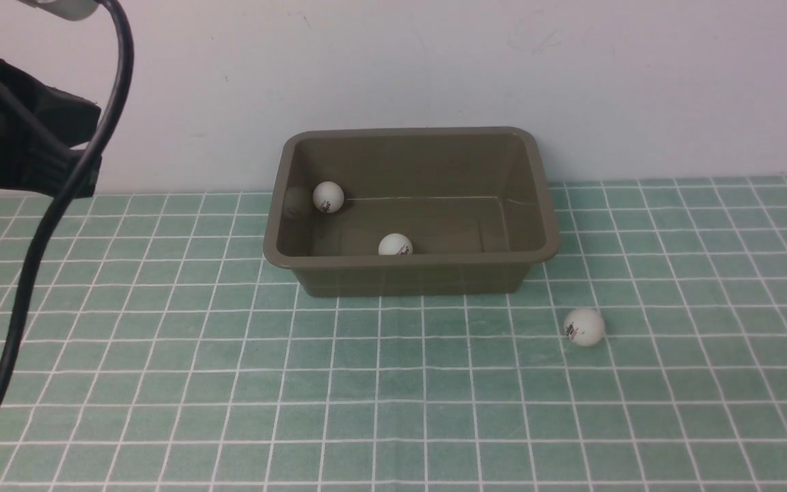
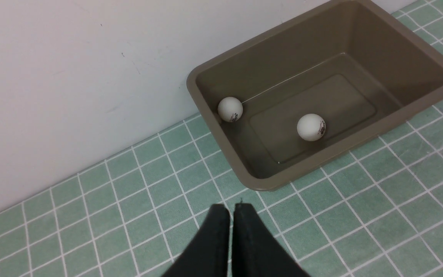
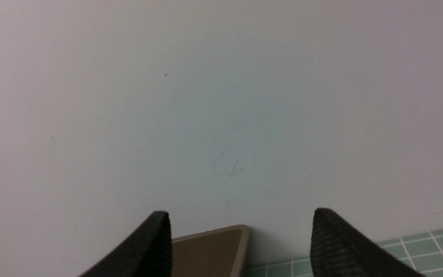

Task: Put the table tennis balls in the box on the green coffee tablecloth.

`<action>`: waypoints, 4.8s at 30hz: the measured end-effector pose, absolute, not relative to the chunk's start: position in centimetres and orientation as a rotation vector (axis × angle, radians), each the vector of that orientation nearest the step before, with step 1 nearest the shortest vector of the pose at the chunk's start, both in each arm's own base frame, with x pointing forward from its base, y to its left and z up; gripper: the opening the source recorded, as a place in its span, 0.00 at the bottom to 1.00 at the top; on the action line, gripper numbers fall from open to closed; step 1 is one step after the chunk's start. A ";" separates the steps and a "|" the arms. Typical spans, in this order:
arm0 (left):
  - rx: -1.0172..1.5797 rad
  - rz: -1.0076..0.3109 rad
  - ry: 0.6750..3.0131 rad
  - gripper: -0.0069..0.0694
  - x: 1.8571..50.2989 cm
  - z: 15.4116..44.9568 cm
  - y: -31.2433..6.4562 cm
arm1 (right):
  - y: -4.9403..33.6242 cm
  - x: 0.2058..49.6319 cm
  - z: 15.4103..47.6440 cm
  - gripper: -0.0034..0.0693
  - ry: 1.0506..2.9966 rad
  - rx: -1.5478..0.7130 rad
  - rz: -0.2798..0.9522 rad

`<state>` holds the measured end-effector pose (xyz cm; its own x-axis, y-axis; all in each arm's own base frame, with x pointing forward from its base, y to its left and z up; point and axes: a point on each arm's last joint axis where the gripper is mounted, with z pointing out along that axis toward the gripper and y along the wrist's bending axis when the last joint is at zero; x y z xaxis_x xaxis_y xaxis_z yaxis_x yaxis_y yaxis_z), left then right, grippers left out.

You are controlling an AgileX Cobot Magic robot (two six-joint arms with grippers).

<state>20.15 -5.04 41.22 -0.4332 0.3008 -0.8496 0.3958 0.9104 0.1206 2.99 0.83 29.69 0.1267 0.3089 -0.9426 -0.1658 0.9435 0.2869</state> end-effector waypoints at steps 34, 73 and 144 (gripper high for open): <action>0.488 -0.208 2.177 0.08 25.4 37.3 -6.5 | 5.0 28.2 28.8 0.76 2.412 -0.416 0.483; 0.494 -0.189 2.164 0.08 26.6 36.6 -6.6 | 10.4 39.0 16.2 0.75 2.725 -0.722 0.274; 0.536 -0.210 2.255 0.08 26.0 36.0 -6.7 | 1.1 31.3 45.1 0.76 2.003 -0.351 -0.186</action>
<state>25.98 -6.69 35.96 -0.5972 0.3108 -0.7394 0.4421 0.8967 0.0198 31.33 1.11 45.05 -0.4112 -0.3261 -0.8512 -0.1638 0.9451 -0.2829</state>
